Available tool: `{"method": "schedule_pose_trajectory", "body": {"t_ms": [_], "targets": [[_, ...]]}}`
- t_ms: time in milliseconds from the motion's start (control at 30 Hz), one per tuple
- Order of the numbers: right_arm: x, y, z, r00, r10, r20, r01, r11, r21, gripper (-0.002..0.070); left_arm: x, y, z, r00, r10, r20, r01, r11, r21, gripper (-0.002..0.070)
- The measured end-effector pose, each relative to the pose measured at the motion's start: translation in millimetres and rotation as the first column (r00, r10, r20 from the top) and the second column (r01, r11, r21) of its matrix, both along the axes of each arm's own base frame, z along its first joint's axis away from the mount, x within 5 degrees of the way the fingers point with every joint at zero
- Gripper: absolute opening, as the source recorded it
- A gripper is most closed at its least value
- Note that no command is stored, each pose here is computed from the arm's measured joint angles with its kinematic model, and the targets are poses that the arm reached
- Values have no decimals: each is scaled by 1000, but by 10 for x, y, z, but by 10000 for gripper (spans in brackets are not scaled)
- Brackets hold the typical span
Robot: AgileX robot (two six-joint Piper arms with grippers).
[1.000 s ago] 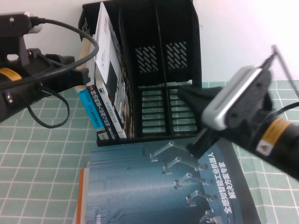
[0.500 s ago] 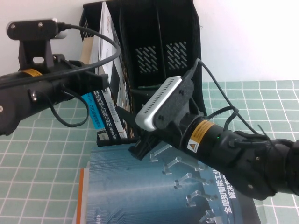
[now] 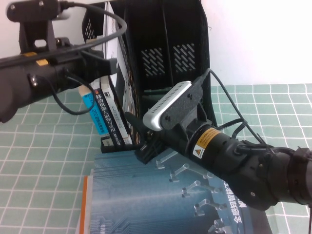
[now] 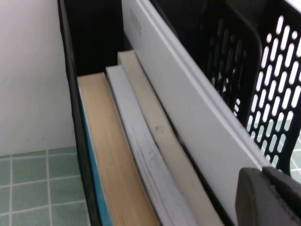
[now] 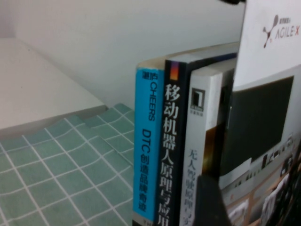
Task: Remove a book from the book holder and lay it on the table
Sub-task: Hold the bookshelf, then pick up the right side book from the book shelf
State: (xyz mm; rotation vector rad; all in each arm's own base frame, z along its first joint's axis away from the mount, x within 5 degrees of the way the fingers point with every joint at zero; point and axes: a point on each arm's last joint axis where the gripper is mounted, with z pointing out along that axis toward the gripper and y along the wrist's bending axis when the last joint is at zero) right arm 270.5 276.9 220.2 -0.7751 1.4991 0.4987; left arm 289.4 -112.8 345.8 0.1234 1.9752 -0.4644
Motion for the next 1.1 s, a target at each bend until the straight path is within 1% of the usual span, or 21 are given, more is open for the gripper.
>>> {"method": "schedule_pose_trajectory", "body": {"t_ms": [133, 300, 400, 600, 733, 767, 800, 867, 900, 933, 1000, 1100], "targets": [[21, 14, -11, 1000, -6, 16, 6, 1000, 26, 394, 8, -5, 22, 1000, 3, 1, -3, 1000, -16, -2], [93, 84, -15, 1000, -9, 22, 8, 999, 37, 394, 74, -55, -86, 999, 8, -49, -10, 999, -48, -2], [130, 117, -26, 1000, -13, 20, 12, 999, 40, 394, 94, -139, -174, 996, -12, -87, 8, 999, -51, -2], [246, 165, -66, 997, -70, -15, 71, 994, 78, 394, 53, -261, -179, 995, -48, -84, 43, 997, -58, -2], [333, 216, -176, 995, -97, -3, 97, 994, 44, 388, 47, -289, -176, 996, -54, -76, 49, 997, -60, -3], [347, 226, -218, 995, -99, 3, 99, 995, 27, 372, 48, -288, -175, 996, -53, -74, 49, 997, -60, -2], [357, 233, -261, 995, -101, 10, 101, 995, 7, 339, 49, -288, -173, 996, -53, -71, 48, 997, -60, -2], [370, 243, -311, 995, -100, 23, 101, 995, -20, 228, 53, -290, -165, 997, -51, -60, 47, 997, -61, -3], [372, 243, -321, 995, -101, 22, 102, 995, -22, 153, 52, -293, -163, 997, -51, -58, 48, 997, -61, -2], [374, 241, -319, 994, -105, 22, 105, 994, -20, 103, 53, -292, -161, 997, -50, -56, 47, 997, -62, -2], [378, 237, -307, 993, -113, 35, 114, 993, -10, 55, 53, -292, -161, 997, -52, -55, 48, 997, -59, -2], [385, 232, -281, 988, -138, 62, 138, 990, 11, 34, 50, -291, -155, 997, -54, -50, 52, 997, -53, -2]]}}
